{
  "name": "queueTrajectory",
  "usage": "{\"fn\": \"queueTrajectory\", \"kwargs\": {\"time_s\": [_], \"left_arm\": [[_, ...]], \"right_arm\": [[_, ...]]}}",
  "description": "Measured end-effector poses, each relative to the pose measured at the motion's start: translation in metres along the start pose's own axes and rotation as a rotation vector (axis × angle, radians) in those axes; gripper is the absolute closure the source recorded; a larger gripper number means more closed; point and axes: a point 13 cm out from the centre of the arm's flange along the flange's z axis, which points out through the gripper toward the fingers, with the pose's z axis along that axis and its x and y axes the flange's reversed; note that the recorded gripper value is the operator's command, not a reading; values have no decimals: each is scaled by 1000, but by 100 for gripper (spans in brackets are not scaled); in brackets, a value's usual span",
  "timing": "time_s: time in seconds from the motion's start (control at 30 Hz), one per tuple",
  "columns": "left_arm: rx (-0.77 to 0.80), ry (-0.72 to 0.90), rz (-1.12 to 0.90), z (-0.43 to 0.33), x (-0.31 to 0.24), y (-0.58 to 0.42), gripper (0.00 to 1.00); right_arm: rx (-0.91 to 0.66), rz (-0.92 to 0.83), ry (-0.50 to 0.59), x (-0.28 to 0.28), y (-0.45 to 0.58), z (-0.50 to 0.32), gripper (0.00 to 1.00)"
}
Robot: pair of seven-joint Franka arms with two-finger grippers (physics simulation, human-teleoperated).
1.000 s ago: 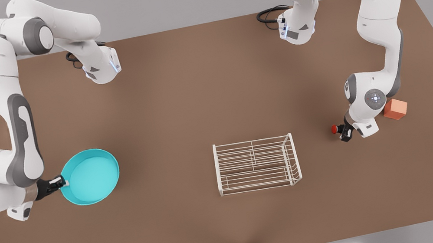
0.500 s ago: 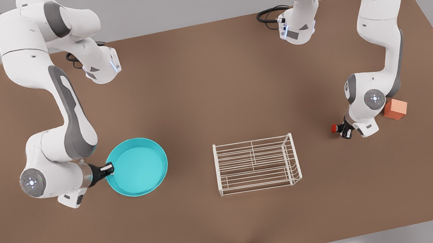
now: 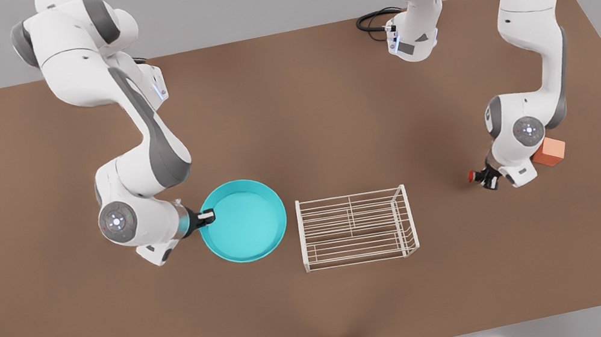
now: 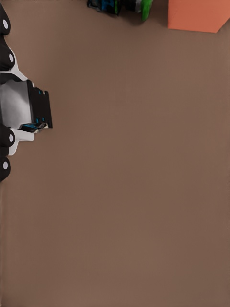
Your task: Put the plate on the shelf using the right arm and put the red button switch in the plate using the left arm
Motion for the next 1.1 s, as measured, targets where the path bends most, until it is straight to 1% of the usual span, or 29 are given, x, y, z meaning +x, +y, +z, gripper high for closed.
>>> {"fn": "queueTrajectory", "kwargs": {"time_s": [0.23,0.4,0.53,0.7,0.8,0.83,0.87,1.0,1.03,1.1], "left_arm": [[-25,-30,-16,-53,-10,5,50],[-44,-41,-24,-88,-12,4,50],[-57,-29,-28,-120,-2,-1,50],[-72,-8,-38,-162,9,-7,50],[-82,20,-22,-183,30,-17,50],[-89,32,-16,-186,39,-19,50],[-93,42,-9,-190,48,-21,50],[-99,81,28,-209,94,-37,50],[-104,88,37,-211,107,-39,50],[-115,101,55,-214,133,-45,50]], "right_arm": [[-37,108,-48,-12,75,3,85],[-69,180,-76,-8,139,17,85],[-90,243,-106,-2,191,42,84],[-154,342,-170,-17,242,72,84],[-206,411,-205,-27,264,86,83],[-220,435,-215,-30,269,89,47],[-233,459,-225,-33,271,89,0],[-289,544,-258,-38,278,67,0],[-316,564,-269,-36,276,42,0],[-365,601,-295,-30,249,-45,0]]}}
